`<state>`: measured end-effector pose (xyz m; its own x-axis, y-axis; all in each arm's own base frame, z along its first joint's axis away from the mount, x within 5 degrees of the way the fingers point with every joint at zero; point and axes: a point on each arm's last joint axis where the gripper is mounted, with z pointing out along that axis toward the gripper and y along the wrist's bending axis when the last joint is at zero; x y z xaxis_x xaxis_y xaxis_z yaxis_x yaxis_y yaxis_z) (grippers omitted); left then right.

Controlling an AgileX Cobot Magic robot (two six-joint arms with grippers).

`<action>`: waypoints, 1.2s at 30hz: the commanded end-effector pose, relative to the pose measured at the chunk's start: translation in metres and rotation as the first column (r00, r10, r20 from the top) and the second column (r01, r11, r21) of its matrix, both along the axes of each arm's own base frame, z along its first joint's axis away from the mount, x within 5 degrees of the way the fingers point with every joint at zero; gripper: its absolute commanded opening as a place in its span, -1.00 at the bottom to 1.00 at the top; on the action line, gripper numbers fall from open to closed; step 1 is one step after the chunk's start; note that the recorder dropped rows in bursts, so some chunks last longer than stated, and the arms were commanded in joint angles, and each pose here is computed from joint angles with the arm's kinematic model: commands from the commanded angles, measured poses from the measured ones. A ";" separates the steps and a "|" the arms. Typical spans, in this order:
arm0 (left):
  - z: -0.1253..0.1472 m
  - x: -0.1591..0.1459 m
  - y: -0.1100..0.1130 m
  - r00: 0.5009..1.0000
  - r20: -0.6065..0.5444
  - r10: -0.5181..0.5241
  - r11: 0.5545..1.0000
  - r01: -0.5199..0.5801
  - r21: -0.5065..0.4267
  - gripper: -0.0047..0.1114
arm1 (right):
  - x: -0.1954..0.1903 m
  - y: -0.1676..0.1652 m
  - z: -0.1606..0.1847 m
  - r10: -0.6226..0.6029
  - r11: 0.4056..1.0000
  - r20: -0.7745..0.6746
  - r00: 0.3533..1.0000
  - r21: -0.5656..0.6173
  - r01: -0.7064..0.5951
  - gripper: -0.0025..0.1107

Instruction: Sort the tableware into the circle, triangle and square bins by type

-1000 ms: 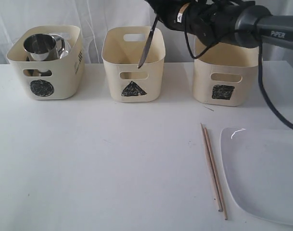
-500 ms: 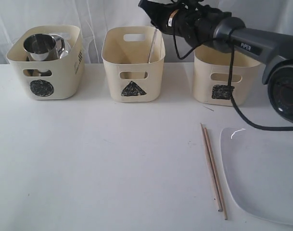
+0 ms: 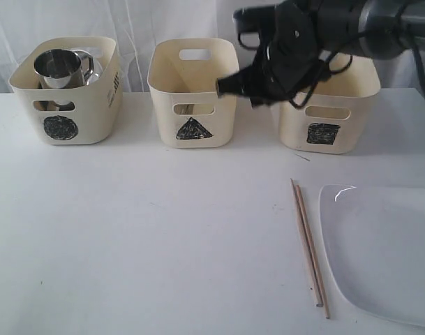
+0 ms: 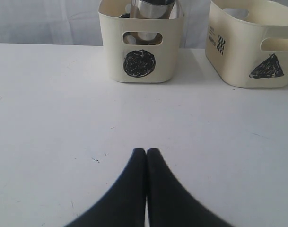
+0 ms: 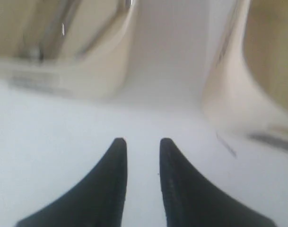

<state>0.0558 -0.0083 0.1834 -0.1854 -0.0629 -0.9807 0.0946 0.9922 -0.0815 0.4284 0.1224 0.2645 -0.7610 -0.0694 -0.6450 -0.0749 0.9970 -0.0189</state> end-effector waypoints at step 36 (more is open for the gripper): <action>-0.001 0.000 0.000 1.000 0.004 0.005 1.000 -0.005 -0.006 -0.92 | -0.070 -0.024 -0.132 -0.075 0.993 -0.311 0.947 -0.110 0.042 -0.07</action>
<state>0.0558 -0.0083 0.1834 -0.1854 -0.0629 -0.9807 0.0946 0.9922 -0.0815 0.3569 0.1031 0.1377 -0.9242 -0.0877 -0.3716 -0.0504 0.9927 -0.1091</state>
